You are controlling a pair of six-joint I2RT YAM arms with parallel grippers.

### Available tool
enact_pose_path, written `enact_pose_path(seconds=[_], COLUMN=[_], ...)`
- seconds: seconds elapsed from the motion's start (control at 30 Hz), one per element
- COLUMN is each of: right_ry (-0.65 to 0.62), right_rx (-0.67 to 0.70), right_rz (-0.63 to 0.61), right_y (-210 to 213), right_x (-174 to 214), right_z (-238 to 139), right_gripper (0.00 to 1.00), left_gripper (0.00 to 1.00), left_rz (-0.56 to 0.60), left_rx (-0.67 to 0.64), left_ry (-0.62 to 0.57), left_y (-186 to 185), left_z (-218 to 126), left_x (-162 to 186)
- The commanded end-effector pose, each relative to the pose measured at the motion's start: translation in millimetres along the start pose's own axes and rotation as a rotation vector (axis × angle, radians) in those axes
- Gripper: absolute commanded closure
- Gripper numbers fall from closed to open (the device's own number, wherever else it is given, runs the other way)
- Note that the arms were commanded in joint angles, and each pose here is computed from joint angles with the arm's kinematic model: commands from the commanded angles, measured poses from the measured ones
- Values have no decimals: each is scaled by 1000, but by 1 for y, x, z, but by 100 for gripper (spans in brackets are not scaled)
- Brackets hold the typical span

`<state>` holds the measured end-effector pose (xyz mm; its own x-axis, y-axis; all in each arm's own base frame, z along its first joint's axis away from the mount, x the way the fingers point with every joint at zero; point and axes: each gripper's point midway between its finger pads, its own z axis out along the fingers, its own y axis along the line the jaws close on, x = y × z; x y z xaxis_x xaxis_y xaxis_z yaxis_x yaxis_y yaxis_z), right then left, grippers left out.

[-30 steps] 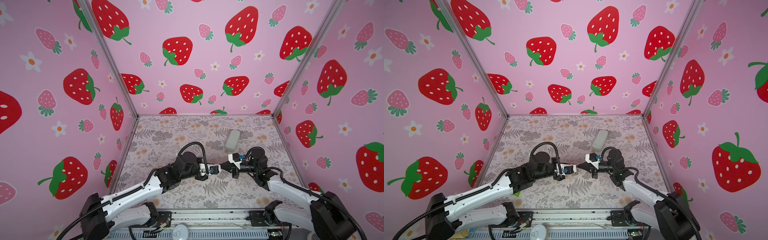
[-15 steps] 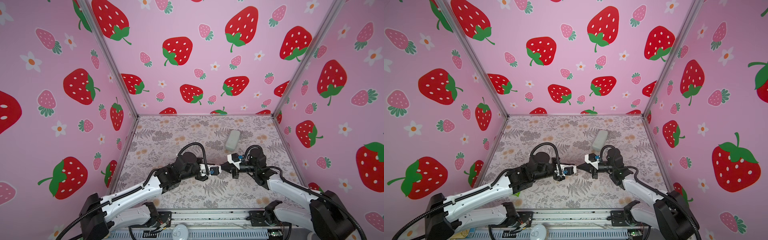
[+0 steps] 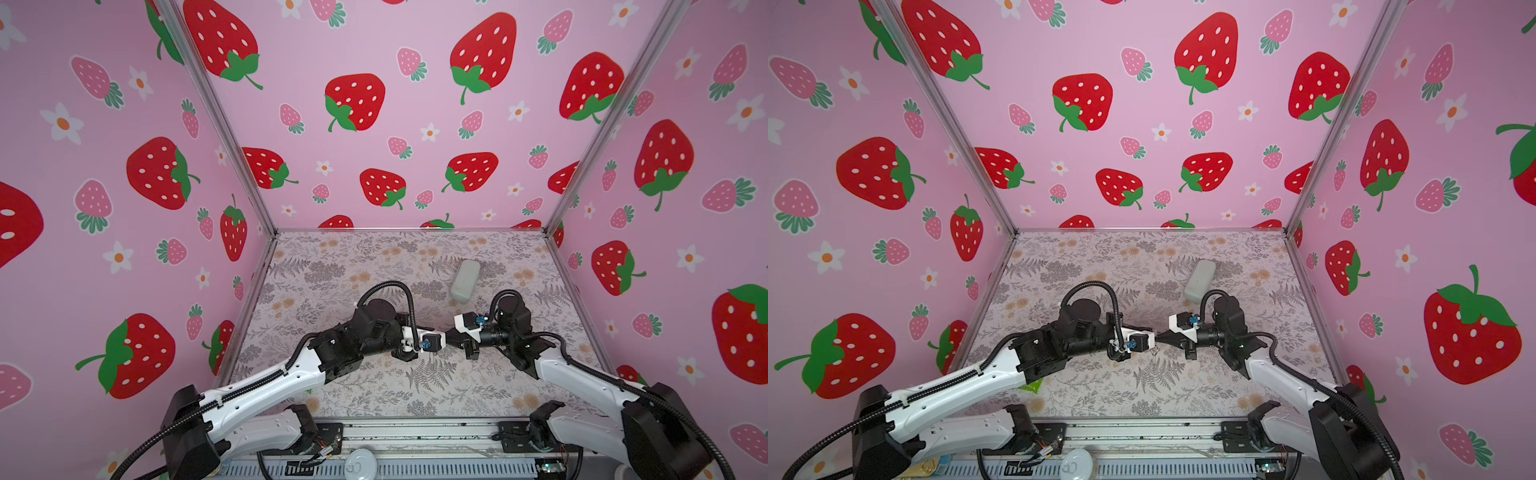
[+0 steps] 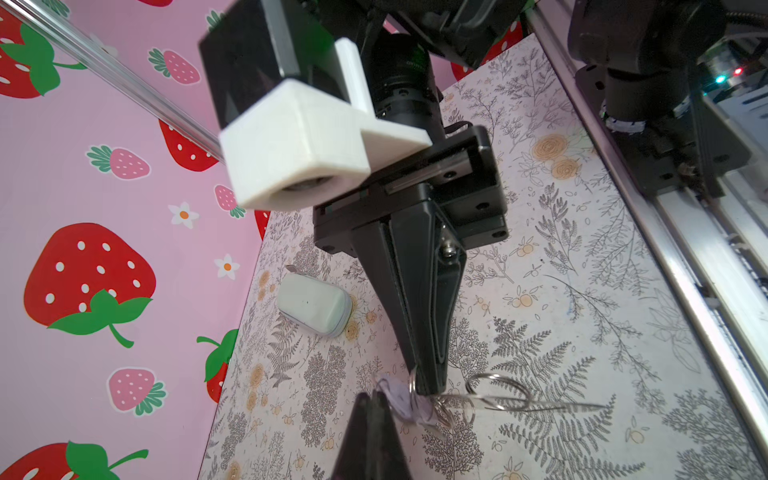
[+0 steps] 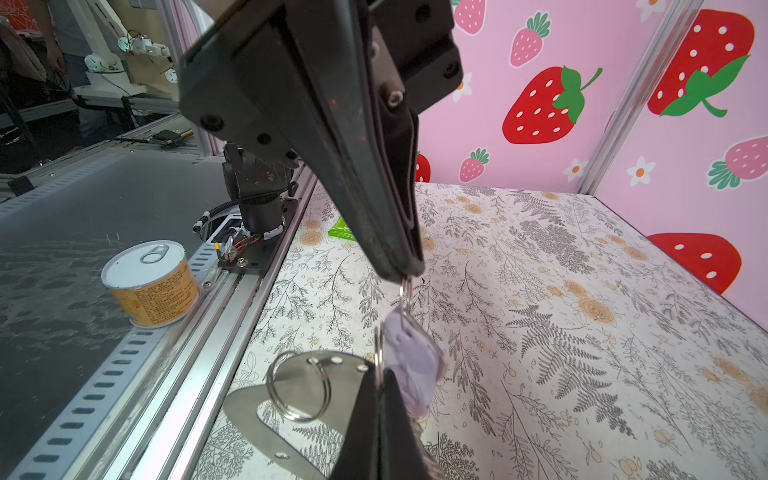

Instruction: Put the keys on the keyring

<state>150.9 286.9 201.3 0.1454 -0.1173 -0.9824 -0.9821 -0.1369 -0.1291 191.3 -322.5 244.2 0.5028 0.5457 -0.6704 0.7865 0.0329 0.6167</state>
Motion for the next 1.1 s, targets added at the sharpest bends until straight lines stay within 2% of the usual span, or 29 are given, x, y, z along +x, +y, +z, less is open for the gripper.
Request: enact_pose_path(seconds=[0.0,0.13,0.3,0.43,0.7,0.97,1.07], right_ry=[-38,-87,-171,-191,-222,-244,-293], right_rx=[-19,5,-8,-14,52,91,104], right_rz=[-81,-89,-17,16,7,78,112], right_y=[6,12,24,28,21,11,7], right_x=[-14,-23,-33,-34,-46,-48,-55], right_z=[-2,-7,-13,-15,-20,-21,-24], right_gripper=[100,100,100,100,100,100,100], left_gripper=[100,100,100,100,100,100,100], left_rz=[21,28,55,92,169,179,180], left_rx=[12,-10,-34,-74,-158,-188,-184], left_ry=[-31,-27,-46,-51,-58,-84,-83], left_y=[5,8,11,14,19,20,18], left_z=[-4,-6,-3,0,4,-1,-2], left_x=[-13,-13,-14,-11,-6,-10,-9])
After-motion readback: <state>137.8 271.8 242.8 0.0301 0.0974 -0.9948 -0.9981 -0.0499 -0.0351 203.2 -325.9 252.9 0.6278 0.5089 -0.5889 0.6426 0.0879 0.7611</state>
